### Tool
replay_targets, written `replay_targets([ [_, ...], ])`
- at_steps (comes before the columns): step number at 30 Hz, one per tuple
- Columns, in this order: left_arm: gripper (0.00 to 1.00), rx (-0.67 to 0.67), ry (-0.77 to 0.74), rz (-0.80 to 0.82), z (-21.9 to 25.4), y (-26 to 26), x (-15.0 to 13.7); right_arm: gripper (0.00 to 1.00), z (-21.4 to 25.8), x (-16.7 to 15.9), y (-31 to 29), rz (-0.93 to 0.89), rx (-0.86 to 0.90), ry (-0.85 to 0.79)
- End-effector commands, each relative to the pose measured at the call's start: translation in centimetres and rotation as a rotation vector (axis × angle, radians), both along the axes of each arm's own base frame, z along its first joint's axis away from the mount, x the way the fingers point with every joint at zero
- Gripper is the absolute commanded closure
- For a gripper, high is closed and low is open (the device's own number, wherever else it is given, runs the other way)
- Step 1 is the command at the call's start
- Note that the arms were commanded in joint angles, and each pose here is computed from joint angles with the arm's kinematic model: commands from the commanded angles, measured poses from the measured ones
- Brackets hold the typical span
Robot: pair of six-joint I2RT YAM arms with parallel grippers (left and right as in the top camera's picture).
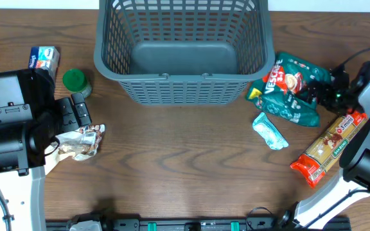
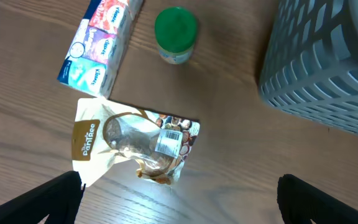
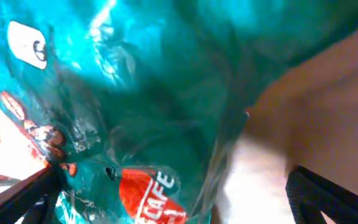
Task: Pack container
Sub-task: 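Lift the Nescafe bag with the right gripper and raise it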
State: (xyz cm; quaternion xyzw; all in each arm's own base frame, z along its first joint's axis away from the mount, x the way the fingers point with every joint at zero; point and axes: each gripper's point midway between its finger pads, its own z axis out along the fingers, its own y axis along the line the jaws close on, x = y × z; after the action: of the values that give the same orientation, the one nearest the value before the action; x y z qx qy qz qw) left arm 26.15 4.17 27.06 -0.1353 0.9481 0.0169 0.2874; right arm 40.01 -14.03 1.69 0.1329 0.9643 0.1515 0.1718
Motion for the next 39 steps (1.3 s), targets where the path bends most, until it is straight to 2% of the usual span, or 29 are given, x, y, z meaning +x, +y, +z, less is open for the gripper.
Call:
replay_targets([
  [1, 0.01, 0.015, -0.017, -0.007, 0.7, 0.2, 0.1, 0.01, -4.2, -2.1, 1.4, -0.018, -0.034, 0.114],
  [4, 0.02, 0.015, -0.016, -0.007, 0.7, 0.2, 0.1, 0.01, -5.1, -2.2, 1.7, -0.065, -0.027, 0.107],
  [6, 0.01, 0.015, -0.016, -0.007, 0.7, 0.2, 0.1, 0.05, -5.6, -2.3, 1.8, -0.085, -0.024, 0.104],
  [9, 0.01, 0.015, -0.016, -0.007, 0.7, 0.2, 0.1, 0.23, -6.2, -2.7, 1.3, -0.128, -0.045, 0.116],
  [11, 0.01, 0.016, -0.016, -0.008, 0.7, 0.2, 0.1, 0.43, -6.4, -2.9, 0.8, -0.166, -0.065, 0.133],
  [19, 0.01, 0.016, -0.016, -0.008, 0.7, 0.2, 0.1, 0.55, -6.4, -2.6, 0.9, -0.188, -0.059, 0.124],
  [22, 0.01, 0.016, -0.016, -0.008, 0.7, 0.2, 0.1, 0.65, -6.4, -2.4, 1.2, -0.181, -0.054, 0.118],
  [23, 0.01, 0.016, -0.016, -0.008, 0.7, 0.2, 0.1, 0.69, -6.4, -2.4, 1.2, -0.18, -0.054, 0.118],
  [25, 0.02, 0.015, -0.016, -0.007, 0.7, 0.2, 0.1, 0.82, -6.4, -2.3, 1.3, -0.178, -0.055, 0.115],
  [26, 0.01, 0.016, -0.016, -0.008, 0.7, 0.2, 0.1, 0.93, -6.4, -2.3, 1.3, -0.176, -0.056, 0.114],
  [27, 0.01, 0.016, -0.016, -0.008, 0.7, 0.2, 0.1, 0.98, -6.4, -2.3, 1.4, -0.175, -0.056, 0.114],
  [34, 0.02, 0.016, -0.016, -0.008, 0.7, 0.2, 0.1, 0.99, -6.1, -1.7, 1.8, -0.164, -0.044, 0.093],
  [39, 0.01, 0.016, -0.016, -0.008, 0.7, 0.2, 0.1, 0.99, -3.3, -0.5, 1.6, -0.16, -0.042, 0.045],
])
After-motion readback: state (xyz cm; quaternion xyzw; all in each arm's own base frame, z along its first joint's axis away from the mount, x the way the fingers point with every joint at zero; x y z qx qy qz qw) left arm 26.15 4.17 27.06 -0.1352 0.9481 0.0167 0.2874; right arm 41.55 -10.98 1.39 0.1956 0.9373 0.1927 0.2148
